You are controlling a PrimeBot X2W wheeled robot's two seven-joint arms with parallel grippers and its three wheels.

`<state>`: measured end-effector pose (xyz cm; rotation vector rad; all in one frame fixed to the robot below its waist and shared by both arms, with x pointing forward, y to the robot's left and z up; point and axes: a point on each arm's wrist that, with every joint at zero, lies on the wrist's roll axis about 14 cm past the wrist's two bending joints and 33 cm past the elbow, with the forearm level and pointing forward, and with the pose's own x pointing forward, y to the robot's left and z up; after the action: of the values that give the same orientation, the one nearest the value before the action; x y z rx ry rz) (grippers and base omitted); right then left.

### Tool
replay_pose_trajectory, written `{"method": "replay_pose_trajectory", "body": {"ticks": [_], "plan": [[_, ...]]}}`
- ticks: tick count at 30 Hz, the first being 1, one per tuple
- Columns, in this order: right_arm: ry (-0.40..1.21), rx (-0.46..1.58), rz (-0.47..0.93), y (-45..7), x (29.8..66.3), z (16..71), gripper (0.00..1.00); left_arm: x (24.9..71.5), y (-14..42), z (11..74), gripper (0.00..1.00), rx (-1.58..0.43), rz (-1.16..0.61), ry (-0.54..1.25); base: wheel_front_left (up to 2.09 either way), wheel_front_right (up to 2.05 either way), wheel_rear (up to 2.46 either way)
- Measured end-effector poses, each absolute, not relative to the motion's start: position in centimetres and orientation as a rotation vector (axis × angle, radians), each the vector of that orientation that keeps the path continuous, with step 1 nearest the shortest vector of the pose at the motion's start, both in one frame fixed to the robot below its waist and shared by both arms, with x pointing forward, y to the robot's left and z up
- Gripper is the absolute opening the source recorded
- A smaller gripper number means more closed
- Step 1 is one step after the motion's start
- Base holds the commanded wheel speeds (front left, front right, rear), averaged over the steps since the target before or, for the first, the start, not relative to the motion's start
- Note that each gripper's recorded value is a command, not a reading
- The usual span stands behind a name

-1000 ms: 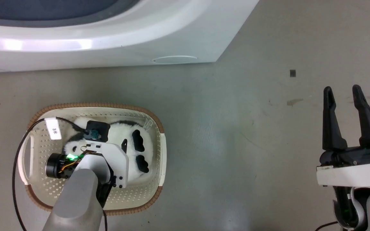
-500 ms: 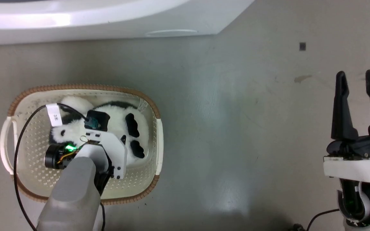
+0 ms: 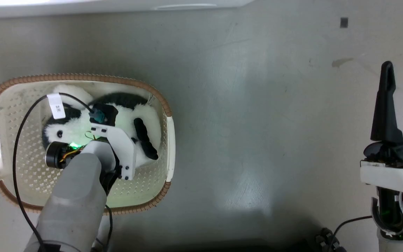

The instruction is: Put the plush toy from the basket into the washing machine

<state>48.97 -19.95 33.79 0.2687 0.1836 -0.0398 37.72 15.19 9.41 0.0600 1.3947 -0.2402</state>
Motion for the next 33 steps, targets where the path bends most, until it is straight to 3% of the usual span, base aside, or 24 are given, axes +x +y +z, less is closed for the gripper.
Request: {"method": "replay_pose_trajectory", "body": {"ticks": [15, 16, 17, 18, 26, 33], "plan": [[0.195, 0.307, -0.073, -20.6, 49.5, 30.8, 1.00, 36.7, 15.2, 5.5, 0.99, 0.053, -0.243, 1.507, 0.00, 0.00, 0.00], [0.192, 0.309, -0.074, -20.6, 49.6, 30.7, 1.00, 36.6, 15.2, 5.2, 0.82, 0.052, -0.245, 1.516, 0.00, 0.00, 0.00], [0.192, 0.310, -0.076, -20.7, 49.6, 30.5, 1.00, 36.4, 15.3, 5.0, 0.38, 0.052, -0.247, 1.526, 0.00, 0.00, 0.00], [0.191, 0.312, -0.077, -20.7, 49.7, 30.4, 1.00, 36.3, 15.3, 4.8, 0.03, 0.052, -0.248, 1.538, 0.00, 0.00, 0.00], [0.162, 0.317, -0.079, -20.8, 50.1, 31.1, 1.00, 36.0, 15.4, 5.0, 0.00, 0.051, -0.254, 1.572, 0.00, 0.00, 0.00], [0.117, 0.323, -0.070, -20.7, 50.4, 33.6, 1.00, 36.8, 15.5, 7.1, 0.00, 0.062, -0.260, 1.495, 0.00, 0.00, 0.00]]}}
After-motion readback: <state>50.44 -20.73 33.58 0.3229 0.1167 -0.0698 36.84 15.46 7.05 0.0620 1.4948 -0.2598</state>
